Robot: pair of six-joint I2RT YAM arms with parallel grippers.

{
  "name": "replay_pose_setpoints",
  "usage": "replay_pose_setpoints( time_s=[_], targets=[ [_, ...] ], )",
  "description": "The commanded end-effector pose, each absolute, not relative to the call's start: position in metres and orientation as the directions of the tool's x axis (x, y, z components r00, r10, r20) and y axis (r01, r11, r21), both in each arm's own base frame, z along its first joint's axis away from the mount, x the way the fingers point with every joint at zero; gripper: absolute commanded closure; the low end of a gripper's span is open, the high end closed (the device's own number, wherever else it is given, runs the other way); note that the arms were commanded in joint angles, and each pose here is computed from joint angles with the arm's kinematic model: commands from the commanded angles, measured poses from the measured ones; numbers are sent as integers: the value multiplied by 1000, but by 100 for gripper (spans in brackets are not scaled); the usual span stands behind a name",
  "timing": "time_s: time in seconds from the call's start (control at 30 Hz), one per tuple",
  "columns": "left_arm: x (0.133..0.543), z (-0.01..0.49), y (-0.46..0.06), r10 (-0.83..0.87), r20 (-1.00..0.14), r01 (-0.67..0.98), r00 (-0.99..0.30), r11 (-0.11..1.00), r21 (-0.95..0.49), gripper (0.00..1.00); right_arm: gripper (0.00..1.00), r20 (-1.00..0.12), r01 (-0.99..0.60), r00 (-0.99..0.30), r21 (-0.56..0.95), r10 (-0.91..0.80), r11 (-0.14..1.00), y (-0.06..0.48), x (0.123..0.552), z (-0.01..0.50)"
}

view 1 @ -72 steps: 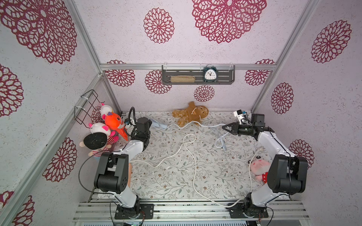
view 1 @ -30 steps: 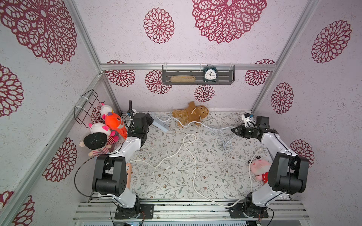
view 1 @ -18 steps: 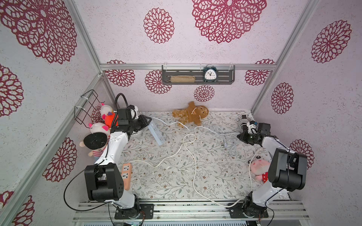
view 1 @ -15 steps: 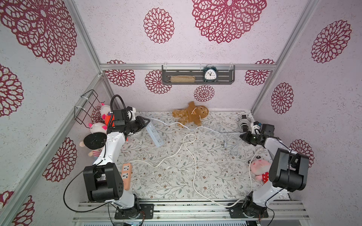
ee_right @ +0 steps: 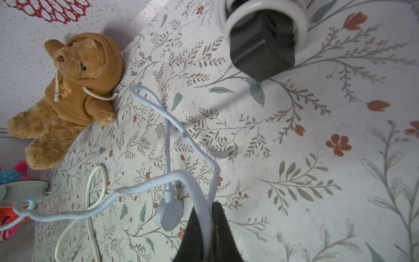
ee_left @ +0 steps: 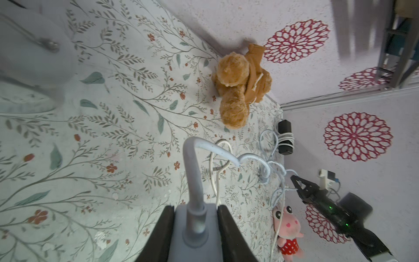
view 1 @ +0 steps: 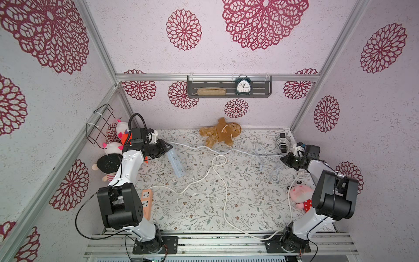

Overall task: Unwrap the cord wrapped around the power strip
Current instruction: Unwrap the power cord from the power strip.

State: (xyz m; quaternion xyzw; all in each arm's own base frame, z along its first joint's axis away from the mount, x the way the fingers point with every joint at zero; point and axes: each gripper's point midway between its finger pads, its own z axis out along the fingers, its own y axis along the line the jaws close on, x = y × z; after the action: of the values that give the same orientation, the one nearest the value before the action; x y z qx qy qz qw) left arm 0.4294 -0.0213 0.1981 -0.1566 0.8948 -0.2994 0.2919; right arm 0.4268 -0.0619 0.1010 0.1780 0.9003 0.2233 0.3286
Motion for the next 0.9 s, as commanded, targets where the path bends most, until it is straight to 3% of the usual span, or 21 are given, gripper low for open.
replay_pose_setpoints(
  time_s=[0.0, 0.13, 0.23, 0.87],
  targets=[
    [434, 218, 41, -488, -590, -247, -643, 861, -444, 100, 100, -572, 273, -651, 437, 499, 857, -103, 432, 104],
    [422, 235, 77, -522, -661, -368, -538, 852, -373, 100, 100, -567, 294, -644, 436, 514, 850, -108, 430, 99],
    [417, 248, 92, -569, -678, -387, -465, 820, -422, 100, 100, -564, 302, -617, 474, 549, 827, -114, 428, 102],
    [409, 230, 130, -633, -659, -493, -406, 759, -426, 100, 100, -558, 372, -563, 487, 610, 790, -142, 415, 100]
  ],
)
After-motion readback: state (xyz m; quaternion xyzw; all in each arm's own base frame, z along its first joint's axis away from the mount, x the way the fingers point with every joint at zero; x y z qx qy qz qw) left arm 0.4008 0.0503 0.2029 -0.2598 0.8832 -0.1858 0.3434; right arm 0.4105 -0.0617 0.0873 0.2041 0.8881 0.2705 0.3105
